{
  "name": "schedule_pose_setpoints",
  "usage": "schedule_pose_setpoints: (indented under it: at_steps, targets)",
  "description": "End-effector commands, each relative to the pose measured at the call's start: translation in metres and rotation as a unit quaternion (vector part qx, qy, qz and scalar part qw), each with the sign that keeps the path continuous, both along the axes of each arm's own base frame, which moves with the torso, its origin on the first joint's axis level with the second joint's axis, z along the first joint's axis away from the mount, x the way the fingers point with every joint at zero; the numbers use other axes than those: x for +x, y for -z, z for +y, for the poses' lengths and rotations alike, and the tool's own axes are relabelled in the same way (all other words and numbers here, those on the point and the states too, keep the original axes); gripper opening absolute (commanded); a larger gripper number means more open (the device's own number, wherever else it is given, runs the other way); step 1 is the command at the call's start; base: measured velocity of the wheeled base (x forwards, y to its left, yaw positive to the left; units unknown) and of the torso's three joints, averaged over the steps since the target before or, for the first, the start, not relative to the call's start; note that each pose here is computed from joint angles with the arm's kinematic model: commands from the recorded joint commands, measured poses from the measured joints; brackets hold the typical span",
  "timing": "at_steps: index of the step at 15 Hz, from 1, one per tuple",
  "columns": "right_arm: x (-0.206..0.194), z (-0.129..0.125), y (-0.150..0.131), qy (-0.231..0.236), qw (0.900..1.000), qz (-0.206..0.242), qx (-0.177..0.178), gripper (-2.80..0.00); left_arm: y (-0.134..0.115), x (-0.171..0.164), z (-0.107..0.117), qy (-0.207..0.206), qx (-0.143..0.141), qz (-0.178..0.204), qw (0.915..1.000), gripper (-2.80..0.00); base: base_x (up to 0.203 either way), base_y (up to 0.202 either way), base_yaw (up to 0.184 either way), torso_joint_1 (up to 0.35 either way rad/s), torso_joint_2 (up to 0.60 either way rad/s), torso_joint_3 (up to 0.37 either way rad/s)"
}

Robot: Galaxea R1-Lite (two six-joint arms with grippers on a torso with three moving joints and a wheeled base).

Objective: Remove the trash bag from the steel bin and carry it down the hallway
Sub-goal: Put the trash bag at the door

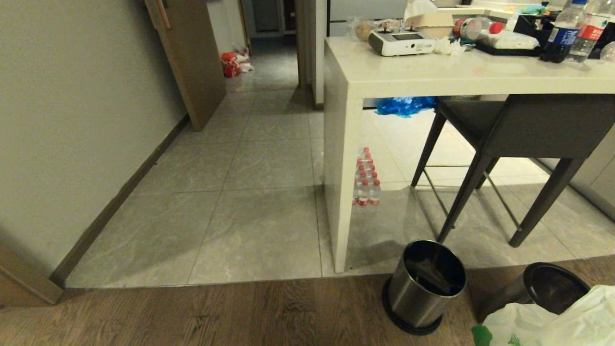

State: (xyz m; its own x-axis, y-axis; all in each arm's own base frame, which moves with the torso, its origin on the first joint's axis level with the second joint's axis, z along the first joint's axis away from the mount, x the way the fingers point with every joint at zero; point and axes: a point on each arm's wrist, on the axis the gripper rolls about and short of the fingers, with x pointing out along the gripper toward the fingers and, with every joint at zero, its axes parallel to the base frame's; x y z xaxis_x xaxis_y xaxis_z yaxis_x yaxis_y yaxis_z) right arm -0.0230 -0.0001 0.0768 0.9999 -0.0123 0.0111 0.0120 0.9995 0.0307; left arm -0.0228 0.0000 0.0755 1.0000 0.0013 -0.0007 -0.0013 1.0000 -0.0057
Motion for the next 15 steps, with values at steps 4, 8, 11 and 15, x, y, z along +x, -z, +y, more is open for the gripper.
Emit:
schedule_pose_setpoints:
  at_steps: [4,8,11,15]
  targets:
    - [0.0002,0.0,-0.0001,0.0,1.0,0.001,0.0,-2.8,0.0003,0.0002,0.0,0.0,0.001,0.001,1.0,-2.8,0.0,0.0,0.0,0.0,0.0,0.147]
    - [0.0002,0.0,-0.0001,0.0,1.0,0.001,0.0,-2.8,0.0,0.0001,0.0,0.0,0.001,0.0,1.0,-2.8,0.0,0.0,0.0,0.004,0.01,0.114]
    - [0.0002,0.0,-0.0001,0.0,1.0,0.001,0.0,-2.8,-0.0001,0.0001,0.0,0.0,0.001,0.0,1.0,-2.8,0.0,0.0,0.0,0.0,0.0,0.0]
    - [0.0002,0.0,-0.0001,0.0,1.0,0.001,0.0,-2.8,-0.0002,0.0001,0.0,0.0,0.001,0.0,1.0,-2.8,0.013,0.008,0.0,0.0,0.0,0.002]
